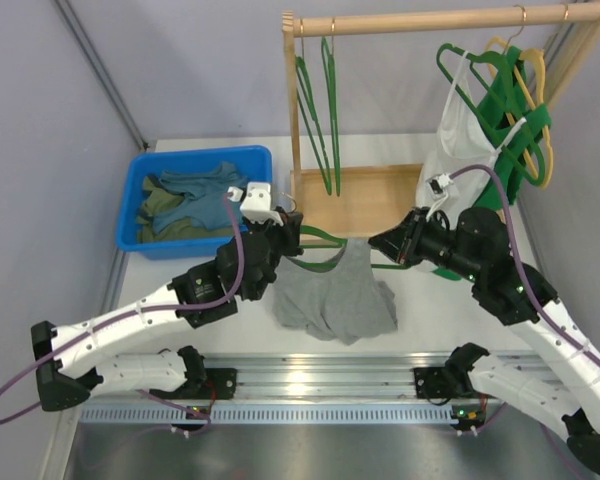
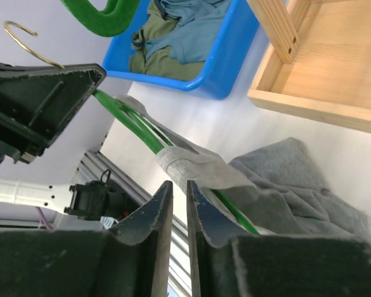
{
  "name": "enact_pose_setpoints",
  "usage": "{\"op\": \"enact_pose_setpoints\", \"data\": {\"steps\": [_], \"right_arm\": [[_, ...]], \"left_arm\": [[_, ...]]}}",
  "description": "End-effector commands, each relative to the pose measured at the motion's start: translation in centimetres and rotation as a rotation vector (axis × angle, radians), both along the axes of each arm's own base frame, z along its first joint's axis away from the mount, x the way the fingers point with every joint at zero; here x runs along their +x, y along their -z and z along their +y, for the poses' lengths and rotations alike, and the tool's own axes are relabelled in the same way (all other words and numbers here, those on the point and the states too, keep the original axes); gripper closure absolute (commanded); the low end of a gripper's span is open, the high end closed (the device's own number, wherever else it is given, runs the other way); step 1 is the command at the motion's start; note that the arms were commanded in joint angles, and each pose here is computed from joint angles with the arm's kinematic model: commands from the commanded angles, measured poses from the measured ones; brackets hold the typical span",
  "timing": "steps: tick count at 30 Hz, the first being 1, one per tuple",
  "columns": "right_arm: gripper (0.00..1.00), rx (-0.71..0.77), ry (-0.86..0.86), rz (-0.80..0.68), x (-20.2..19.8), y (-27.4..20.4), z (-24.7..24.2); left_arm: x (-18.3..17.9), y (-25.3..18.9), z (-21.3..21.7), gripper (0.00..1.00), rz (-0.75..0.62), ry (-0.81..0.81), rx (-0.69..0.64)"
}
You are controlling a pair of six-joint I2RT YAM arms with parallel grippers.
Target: Place the tank top on the hanger
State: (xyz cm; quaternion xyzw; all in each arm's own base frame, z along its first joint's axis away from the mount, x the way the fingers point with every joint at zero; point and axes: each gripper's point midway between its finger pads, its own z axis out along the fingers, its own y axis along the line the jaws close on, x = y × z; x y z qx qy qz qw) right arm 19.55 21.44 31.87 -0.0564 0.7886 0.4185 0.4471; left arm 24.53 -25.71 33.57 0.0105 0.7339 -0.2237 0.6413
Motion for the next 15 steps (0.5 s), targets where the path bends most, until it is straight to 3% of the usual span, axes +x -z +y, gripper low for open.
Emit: {"op": "enact_pose_setpoints", "data": {"steps": [1, 5, 9, 15], "right_arm": [[0.85, -0.020, -0.008, -0.077, -0.5, -1.3, -0.7], [0.64, -0.070, -0.056, -0.114, -1.7, -1.9, -1.3], [0.50, -0.121, -0.073, -0.263, -2.3, -4.8, -2.5], [0.43, -0.165, -0.276, -0.325, -3.4, -5.3, -0.1]], "left_arm": [[-0.2, -3.0, -0.9, 1.00, -0.031, 0.038, -0.074], [-0.2, -3.1, -1.5, 1.00, -0.031, 0.063, -0.071], [-0.6, -3.3, -2.8, 1.00, -0.023, 0.129, -0.047], [-1.8, -4.3, -5.0, 1.00, -0.014, 0.261, -0.042]]}}
